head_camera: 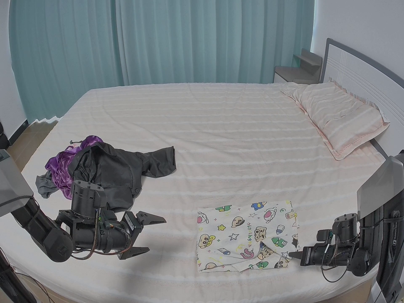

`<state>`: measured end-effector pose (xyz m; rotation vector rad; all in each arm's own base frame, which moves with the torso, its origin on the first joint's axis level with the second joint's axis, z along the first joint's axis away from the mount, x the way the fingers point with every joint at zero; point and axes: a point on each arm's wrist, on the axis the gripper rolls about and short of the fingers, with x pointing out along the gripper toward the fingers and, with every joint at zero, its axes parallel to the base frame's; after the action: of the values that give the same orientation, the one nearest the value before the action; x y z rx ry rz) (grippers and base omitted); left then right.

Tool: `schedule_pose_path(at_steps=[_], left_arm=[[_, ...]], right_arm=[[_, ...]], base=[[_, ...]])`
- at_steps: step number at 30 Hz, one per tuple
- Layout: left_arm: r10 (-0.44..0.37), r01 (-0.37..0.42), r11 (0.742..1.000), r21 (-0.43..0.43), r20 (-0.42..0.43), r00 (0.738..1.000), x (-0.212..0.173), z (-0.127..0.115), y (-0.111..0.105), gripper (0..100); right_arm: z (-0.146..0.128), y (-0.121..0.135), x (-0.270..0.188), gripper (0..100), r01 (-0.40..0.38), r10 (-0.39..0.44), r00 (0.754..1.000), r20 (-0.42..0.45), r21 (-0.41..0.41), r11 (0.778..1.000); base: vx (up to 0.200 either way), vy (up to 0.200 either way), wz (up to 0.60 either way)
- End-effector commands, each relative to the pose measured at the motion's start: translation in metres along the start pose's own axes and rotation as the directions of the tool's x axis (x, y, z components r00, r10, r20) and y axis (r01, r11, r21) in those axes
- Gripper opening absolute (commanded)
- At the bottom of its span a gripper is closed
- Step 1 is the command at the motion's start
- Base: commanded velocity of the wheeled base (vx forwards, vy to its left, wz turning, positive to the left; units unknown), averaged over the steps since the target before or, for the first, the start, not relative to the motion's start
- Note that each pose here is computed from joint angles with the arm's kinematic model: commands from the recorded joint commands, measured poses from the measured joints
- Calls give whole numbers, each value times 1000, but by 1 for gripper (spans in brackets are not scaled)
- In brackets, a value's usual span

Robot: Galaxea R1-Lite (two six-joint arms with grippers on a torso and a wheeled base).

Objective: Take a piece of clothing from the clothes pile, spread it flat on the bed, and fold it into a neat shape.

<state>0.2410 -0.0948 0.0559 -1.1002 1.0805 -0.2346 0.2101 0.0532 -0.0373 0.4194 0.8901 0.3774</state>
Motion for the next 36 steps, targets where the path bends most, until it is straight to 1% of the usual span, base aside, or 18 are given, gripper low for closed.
schedule_pose_path(at_steps=[1,4,6,11,13,21,24,30,36], left_arm=[[2,-2,1000,-1,-1,1000,1,0,0,100],[2,-2,1000,-1,-1,1000,1,0,0,100],[2,-2,1000,-1,-1,1000,1,0,0,100],[3,-3,1000,-2,-2,1000,1,0,1,100],[3,-3,1000,0,-4,1000,2,0,0,100],[30,-31,999,10,16,999,7,-4,1,100],[38,-38,999,12,23,999,9,-5,1,100],[38,-38,999,12,23,999,9,-5,1,100],[39,-39,999,12,24,999,9,-5,1,100]], right_arm=[[-2,-2,-4,0,16,-16,1000,-9,9,1000],[1,-4,-8,0,34,-35,999,11,15,999],[2,-5,-12,0,51,-51,999,8,26,998],[2,-9,-25,0,87,-87,996,-32,10,996],[1,-13,-28,0,99,-99,994,-48,-12,995],[0,-15,-28,0,114,-115,992,-52,-28,993],[1,-20,-30,0,127,-130,990,-50,-65,990],[-1,-26,-29,0,144,-150,987,-60,-92,985],[-7,-29,-29,0,151,-163,980,-117,-104,983]], base=[[0,0,0],[0,0,0],[0,0,0],[0,0,0],[0,0,0],[0,0,0],[0,0,0],[0,0,0],[0,0,0]])
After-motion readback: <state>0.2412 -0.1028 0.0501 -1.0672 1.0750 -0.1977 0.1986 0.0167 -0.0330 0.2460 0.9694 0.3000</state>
